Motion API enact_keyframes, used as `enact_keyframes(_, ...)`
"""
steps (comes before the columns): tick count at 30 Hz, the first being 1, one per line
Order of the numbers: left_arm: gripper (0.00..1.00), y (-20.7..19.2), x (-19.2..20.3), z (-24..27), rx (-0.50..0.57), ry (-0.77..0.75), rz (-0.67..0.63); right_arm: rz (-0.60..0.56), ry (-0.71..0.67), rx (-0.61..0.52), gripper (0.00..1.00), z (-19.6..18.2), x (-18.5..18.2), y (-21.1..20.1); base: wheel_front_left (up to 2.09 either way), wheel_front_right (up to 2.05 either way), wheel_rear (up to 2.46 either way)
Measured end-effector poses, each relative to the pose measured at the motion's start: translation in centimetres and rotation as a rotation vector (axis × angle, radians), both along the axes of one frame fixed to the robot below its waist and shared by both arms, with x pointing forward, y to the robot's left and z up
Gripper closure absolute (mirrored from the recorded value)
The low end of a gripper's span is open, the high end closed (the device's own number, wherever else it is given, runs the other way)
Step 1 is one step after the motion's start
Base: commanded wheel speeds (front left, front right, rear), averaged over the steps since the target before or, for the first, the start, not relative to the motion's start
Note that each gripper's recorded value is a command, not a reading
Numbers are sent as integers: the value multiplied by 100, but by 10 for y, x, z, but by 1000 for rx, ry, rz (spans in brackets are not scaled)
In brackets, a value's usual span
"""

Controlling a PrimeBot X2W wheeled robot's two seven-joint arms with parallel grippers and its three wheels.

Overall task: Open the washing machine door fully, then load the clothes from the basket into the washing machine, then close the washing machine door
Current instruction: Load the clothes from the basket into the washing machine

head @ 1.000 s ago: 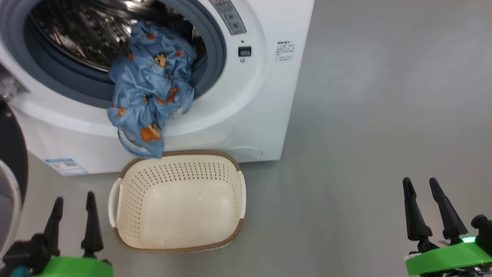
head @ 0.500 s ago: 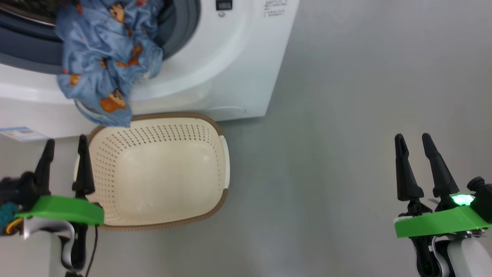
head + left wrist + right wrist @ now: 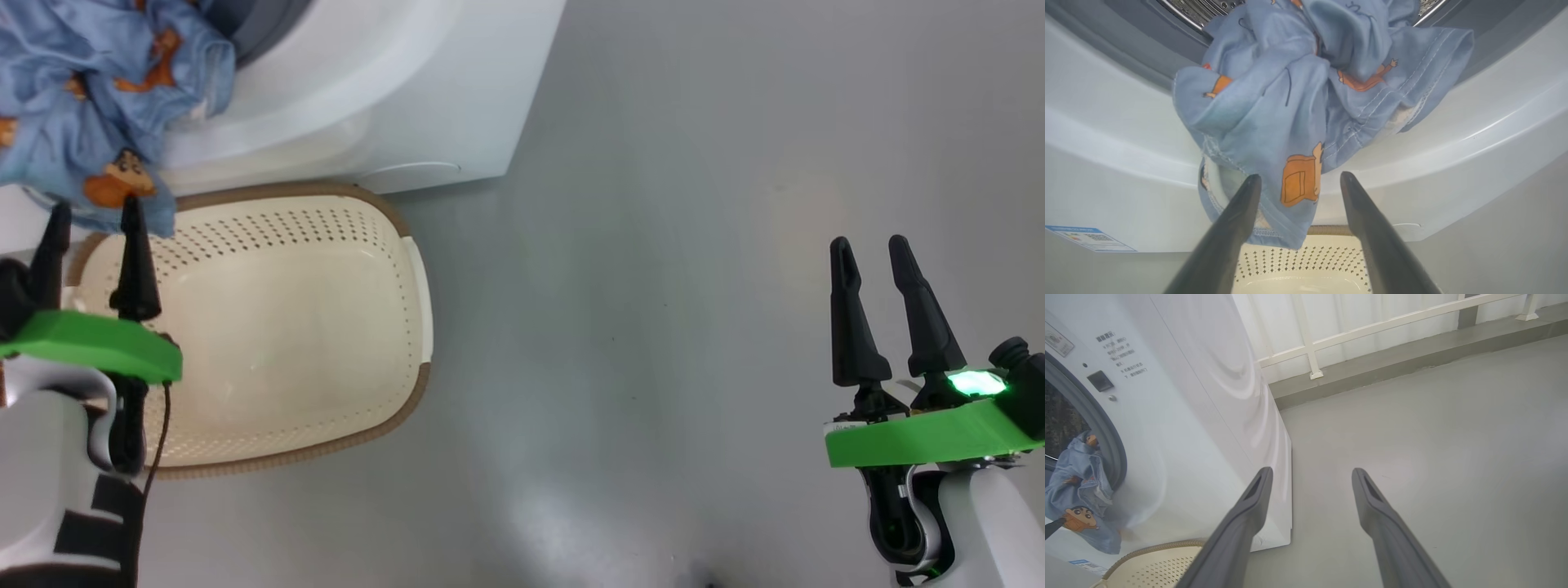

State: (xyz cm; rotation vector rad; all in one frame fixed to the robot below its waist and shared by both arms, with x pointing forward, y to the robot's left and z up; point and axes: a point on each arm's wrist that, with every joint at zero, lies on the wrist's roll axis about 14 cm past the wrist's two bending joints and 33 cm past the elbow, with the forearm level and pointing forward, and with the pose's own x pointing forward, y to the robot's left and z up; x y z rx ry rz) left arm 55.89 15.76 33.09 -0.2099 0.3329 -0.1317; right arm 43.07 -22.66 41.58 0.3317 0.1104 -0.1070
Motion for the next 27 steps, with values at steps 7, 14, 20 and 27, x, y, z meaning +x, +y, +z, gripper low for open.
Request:
enact_keyframes(7,0,-15,18,-10,7,10,-43,-16,23,-11,0,-7,-3,-6,0,0,0)
enact_keyframes(14,0,-27,33,-2,-7,-24,-69,-15,27,-9,0,-9,-2,-5,0,0,0)
enact_keyframes(20,0,-25,41,2,-9,-36,-56,-15,13,-7,0,-5,2,-4,0,0,0)
enact_keyframes(27,95,-22,49,8,-10,-49,-42,-22,9,-6,0,-3,1,-5,0,0,0)
